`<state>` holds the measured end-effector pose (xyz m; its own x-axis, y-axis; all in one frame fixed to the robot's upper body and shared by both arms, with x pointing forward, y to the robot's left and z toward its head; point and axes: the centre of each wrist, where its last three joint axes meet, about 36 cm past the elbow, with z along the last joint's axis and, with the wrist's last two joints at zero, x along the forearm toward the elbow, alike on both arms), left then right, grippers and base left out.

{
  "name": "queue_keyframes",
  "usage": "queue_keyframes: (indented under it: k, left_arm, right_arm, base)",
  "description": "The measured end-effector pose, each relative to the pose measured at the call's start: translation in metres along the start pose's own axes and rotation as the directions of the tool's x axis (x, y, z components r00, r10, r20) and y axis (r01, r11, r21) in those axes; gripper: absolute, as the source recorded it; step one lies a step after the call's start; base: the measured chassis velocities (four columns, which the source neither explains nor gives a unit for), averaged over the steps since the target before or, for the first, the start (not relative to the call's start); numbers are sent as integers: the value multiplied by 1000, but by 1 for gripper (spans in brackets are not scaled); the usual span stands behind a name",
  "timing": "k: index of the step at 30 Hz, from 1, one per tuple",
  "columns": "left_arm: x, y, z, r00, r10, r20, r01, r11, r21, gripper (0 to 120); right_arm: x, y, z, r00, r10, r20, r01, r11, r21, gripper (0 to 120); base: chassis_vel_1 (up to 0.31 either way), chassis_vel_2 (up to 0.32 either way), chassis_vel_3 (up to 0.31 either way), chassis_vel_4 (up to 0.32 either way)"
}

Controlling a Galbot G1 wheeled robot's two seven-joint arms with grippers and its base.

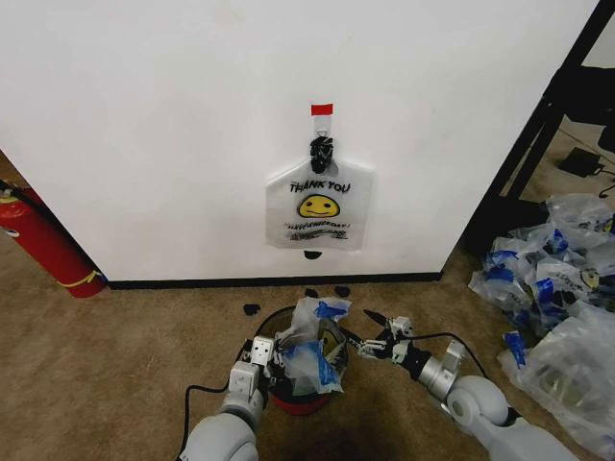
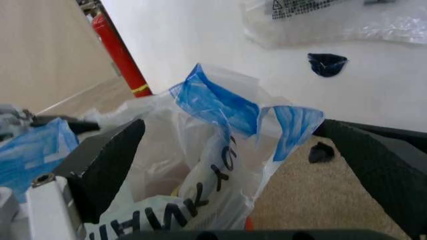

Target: Pick up the garbage bag from the wall and place it over the trash bin.

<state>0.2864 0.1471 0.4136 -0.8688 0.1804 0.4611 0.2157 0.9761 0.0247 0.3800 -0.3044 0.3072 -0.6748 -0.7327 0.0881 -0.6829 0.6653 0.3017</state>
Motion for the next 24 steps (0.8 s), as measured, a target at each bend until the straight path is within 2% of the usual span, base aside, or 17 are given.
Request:
queue_keyframes:
  k: [9, 16, 21, 24]
  left_arm:
    - [8, -2, -6, 1000, 0, 29, 0, 1000, -1, 0]
    - [8, 5, -8, 999, -16, 39, 17, 1000, -11, 0]
    - [12, 10, -2, 999, -38, 38, 39, 999, -9, 0]
    - [12, 10, 2, 998, -50, 37, 51, 999, -8, 0]
  right_arm:
    - [-4, -3, -3, 1000, -2, -2, 2, 1000, 5, 100]
    - [0, -4, -3, 1000, -11, -24, 11, 1000, 2, 100]
    - [-5, 13, -10, 998, 10, -69, -18, 992, -121, 100]
    - [-12, 19, -13, 996, 22, -87, -36, 988, -152, 100]
  base:
    - [0, 0, 0, 0]
    - [0, 0, 0, 0]
    - [0, 0, 0, 0]
    - [0, 0, 0, 0]
